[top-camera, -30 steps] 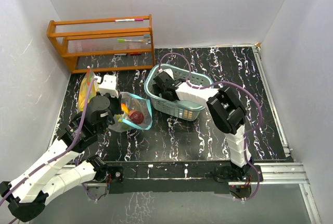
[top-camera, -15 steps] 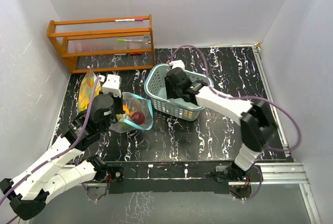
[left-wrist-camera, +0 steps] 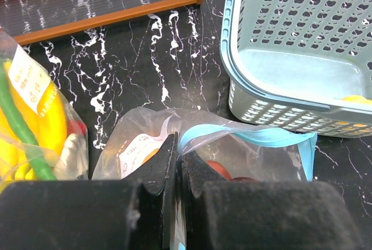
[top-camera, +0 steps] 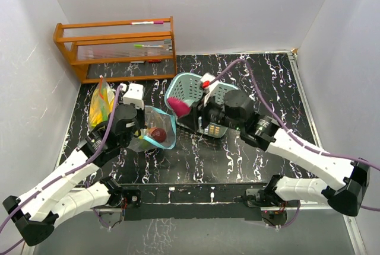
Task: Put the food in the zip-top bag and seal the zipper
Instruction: Place the fake vegetable in the zipper food storage bag.
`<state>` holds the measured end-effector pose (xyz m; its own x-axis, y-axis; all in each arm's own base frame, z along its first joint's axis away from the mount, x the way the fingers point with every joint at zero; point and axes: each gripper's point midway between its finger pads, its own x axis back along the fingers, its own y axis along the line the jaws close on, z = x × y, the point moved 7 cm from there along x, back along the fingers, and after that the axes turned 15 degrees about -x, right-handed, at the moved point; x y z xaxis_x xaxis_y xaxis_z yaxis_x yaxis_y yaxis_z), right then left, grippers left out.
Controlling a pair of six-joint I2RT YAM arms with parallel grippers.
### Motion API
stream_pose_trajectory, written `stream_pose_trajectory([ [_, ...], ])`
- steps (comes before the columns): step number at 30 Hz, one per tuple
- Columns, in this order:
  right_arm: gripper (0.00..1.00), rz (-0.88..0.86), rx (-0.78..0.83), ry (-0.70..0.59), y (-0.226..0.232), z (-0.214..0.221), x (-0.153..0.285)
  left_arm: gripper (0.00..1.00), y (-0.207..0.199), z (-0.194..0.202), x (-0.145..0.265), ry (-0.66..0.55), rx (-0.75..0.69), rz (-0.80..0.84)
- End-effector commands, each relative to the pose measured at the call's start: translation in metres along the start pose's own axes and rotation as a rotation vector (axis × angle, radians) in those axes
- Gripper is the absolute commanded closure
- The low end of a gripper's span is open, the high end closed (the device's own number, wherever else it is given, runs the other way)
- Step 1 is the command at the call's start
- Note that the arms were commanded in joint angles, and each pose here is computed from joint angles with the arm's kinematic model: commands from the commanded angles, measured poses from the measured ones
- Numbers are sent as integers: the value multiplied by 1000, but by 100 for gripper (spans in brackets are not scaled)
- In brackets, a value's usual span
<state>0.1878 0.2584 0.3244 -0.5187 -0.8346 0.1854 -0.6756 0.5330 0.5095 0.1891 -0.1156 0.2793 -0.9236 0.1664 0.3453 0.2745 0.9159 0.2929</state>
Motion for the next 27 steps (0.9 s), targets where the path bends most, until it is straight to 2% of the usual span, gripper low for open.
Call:
stream_pose_trajectory([
  [1, 80, -244, 105, 137, 46, 33, -8, 100, -3, -11, -2, -35, 45, 19],
  [5, 80, -267, 119, 245, 57, 59, -22, 100, -3, -10, -2, -32, 46, 20],
  [9, 80, -137, 110, 280, 44, 70, -41, 100, -1, -10, 0, -38, 46, 15],
  [14, 80, 21, 106, 242, 32, 64, -64, 100, 1, -12, 5, -49, 57, 20],
  [21, 80, 119, 74, 107, 37, 34, -98, 100, -1, -9, 8, -51, 77, 44],
  [23, 80, 144, 74, 115, 38, 31, -112, 100, -1, -8, 9, -55, 83, 48],
  [27, 67, 171, 70, 182, 36, 40, -141, 100, -2, -10, 10, -63, 90, 64],
])
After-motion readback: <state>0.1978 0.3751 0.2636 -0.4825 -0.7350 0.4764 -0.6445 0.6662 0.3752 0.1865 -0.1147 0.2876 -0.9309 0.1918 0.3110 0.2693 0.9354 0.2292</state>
